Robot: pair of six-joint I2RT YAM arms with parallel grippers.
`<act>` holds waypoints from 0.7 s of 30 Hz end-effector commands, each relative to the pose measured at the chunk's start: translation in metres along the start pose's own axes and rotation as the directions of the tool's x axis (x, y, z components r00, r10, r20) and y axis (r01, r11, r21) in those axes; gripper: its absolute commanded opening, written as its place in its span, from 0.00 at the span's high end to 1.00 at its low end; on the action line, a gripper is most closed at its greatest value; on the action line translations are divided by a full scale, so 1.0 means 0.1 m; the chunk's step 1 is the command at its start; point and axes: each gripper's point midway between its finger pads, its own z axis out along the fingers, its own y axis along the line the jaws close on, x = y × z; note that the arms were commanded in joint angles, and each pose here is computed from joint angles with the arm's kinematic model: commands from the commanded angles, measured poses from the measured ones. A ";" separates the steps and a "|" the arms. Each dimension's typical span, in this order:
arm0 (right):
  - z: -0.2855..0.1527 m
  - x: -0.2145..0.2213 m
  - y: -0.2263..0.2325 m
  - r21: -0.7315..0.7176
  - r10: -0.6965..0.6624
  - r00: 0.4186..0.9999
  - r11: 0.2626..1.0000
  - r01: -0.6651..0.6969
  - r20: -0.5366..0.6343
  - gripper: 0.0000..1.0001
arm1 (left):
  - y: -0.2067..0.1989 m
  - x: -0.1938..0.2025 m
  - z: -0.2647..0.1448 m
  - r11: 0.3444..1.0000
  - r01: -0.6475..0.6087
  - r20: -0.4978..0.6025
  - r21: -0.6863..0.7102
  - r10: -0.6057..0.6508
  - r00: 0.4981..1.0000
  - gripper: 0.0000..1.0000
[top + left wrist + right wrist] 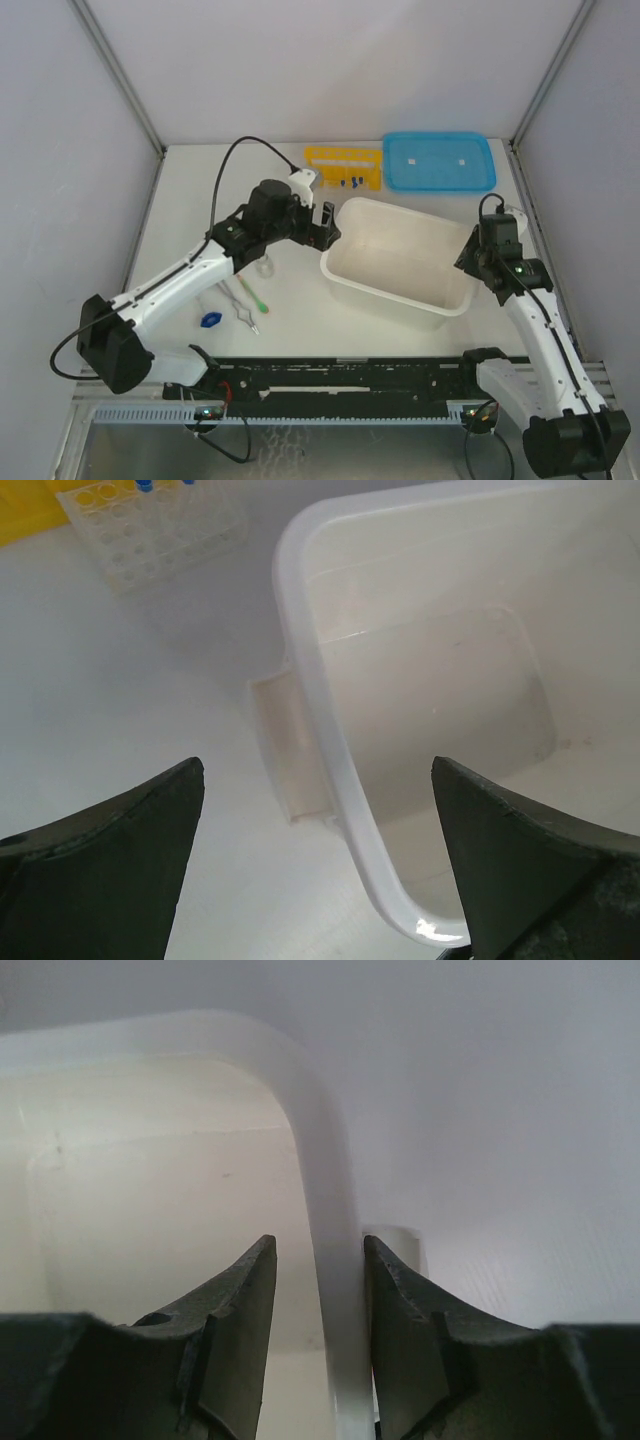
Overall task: Organize the chemistry lab equipment
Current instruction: Adjust the storage box at the center of the board.
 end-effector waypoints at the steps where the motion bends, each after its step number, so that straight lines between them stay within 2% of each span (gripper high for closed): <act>1: 0.07 0.03 0.28 -0.089 -0.076 0.997 0.993 0.075 -0.007 0.62 | 0.02 -0.31 -0.33 0.999 -0.017 0.121 -0.042 0.022 0.992 0.00; 6: 0.13 0.04 0.40 -0.096 -0.130 0.992 0.987 0.130 0.008 0.70 | 0.13 -0.20 -0.54 0.995 -0.003 0.145 -0.097 0.017 0.989 0.00; 13: 0.24 -0.13 0.39 -0.060 -0.118 0.993 0.991 0.119 0.020 0.91 | 0.22 0.02 -0.60 0.992 0.019 0.136 -0.124 -0.001 0.991 0.00; 17: 0.26 -0.23 0.39 -0.062 -0.127 0.992 0.990 0.128 0.026 0.93 | 0.23 0.09 -0.56 0.993 0.016 0.119 -0.119 -0.002 0.993 0.00; 21: 0.30 -0.13 0.48 -0.076 -0.183 0.983 0.980 0.181 -0.007 0.92 | 0.24 0.12 -0.52 0.992 0.010 0.106 -0.122 0.003 0.994 0.00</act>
